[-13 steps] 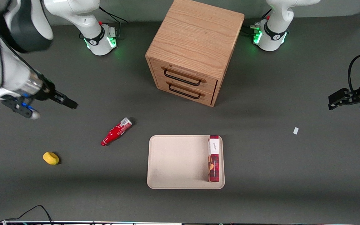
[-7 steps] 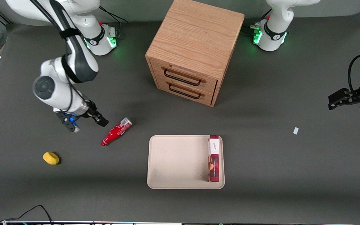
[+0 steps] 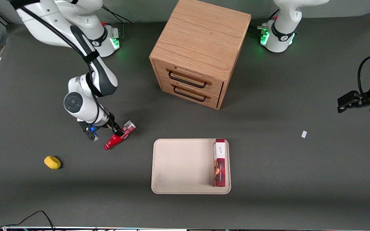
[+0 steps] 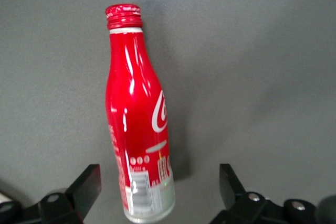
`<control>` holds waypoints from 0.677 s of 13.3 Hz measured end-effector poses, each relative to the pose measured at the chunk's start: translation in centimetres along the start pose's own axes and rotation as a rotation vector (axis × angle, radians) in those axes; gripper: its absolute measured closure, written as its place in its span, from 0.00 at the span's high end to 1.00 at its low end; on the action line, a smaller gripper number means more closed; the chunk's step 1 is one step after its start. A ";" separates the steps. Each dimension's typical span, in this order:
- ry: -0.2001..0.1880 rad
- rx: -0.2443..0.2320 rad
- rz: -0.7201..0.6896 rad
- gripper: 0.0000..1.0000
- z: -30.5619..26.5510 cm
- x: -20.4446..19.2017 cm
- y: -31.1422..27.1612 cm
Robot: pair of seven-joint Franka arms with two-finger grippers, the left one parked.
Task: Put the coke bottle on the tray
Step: 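Close the right gripper around the bottle's body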
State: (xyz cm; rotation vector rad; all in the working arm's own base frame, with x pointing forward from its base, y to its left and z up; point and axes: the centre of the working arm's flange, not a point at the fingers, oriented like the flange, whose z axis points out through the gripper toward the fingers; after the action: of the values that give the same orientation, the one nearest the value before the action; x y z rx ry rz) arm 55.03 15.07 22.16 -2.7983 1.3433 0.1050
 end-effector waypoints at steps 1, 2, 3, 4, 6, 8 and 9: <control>0.005 0.008 -0.001 1.00 0.7 0.1 -0.1; 0.010 0.018 -0.001 1.00 1.4 0.2 -0.2; 0.013 0.027 -0.001 1.00 2.1 0.3 -0.2; 0.017 0.034 -0.001 1.00 2.7 0.3 -0.3; 0.023 0.048 0.000 1.00 3.6 0.4 -0.3; 0.027 0.051 -0.005 0.93 4.4 0.4 -0.3; 0.027 0.049 -0.007 0.81 4.6 0.4 -0.3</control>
State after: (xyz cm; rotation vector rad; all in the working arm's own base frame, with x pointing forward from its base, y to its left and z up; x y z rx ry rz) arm 55.31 15.21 17.50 -2.7734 1.3223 0.0335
